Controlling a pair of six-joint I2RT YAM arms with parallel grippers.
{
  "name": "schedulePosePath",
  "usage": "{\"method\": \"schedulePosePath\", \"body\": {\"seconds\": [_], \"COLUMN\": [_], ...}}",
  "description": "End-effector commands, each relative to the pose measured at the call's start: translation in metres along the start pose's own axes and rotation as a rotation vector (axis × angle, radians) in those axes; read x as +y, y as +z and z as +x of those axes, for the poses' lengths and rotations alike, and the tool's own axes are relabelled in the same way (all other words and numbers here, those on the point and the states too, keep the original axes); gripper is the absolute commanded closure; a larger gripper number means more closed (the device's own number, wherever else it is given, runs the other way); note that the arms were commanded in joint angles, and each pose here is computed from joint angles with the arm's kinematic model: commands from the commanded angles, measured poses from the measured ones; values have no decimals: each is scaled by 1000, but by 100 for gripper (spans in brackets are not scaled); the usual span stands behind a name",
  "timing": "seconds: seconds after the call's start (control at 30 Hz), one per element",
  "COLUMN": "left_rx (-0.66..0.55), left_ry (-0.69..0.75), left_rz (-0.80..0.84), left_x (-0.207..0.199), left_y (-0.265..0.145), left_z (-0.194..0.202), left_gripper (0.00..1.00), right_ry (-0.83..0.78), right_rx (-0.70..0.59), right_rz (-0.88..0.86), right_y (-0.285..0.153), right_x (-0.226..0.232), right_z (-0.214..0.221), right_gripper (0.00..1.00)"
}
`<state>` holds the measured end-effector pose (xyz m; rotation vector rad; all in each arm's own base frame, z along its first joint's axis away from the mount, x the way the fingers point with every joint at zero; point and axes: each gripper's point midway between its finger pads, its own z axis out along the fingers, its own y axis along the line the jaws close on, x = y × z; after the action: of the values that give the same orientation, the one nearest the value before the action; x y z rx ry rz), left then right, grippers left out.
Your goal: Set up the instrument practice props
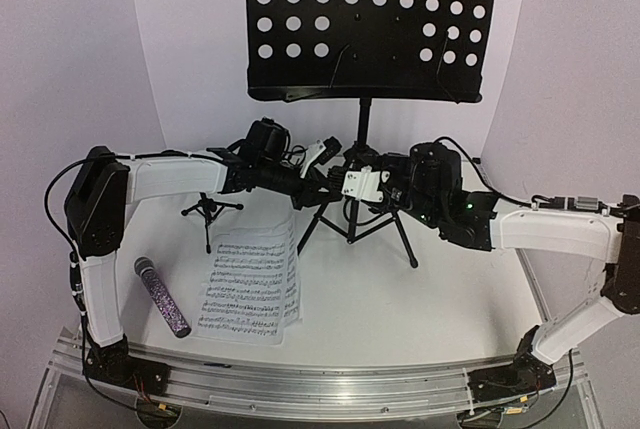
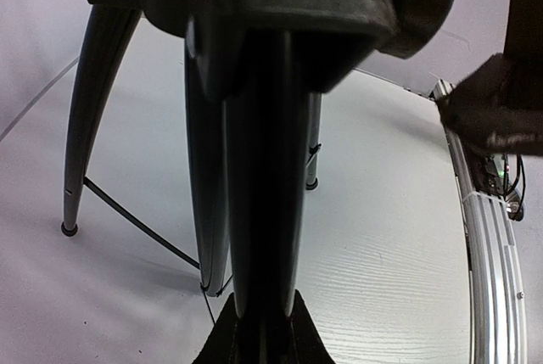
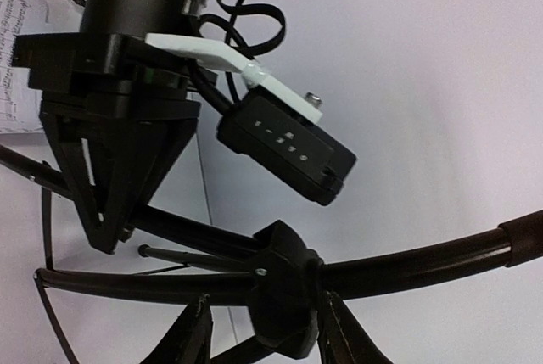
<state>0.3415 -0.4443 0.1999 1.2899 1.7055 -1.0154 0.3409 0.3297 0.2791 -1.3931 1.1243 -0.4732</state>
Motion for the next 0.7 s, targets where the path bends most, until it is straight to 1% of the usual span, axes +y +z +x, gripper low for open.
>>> {"method": "schedulePosePath", "body": {"seconds": [0.0,0.23,0.33,0.53,0.67], "left_rx": [104,98,101,104,99], "left_ry": [-125,-112,-109,-109,-105], "left_rz": [61,63,65,66,66], "left_x": [-14,-12,-12,-12,-12], "left_y": [2,4,5,5,5], "left_z": [39,38,38,40,38], "left_gripper": [100,100,100,100,100], "right_ry": [-43,-92,-96,-109,-124], "right_rx": [19,61,59,84,109], "right_rz": [163,149,141,123,98], "right_y": [-4,-3,-3,1,0], "right_x": [-43,-31,-28,-19,-8], "right_z": [-6,4,4,10,17], "right_gripper": [61,62,63,66,64]}}
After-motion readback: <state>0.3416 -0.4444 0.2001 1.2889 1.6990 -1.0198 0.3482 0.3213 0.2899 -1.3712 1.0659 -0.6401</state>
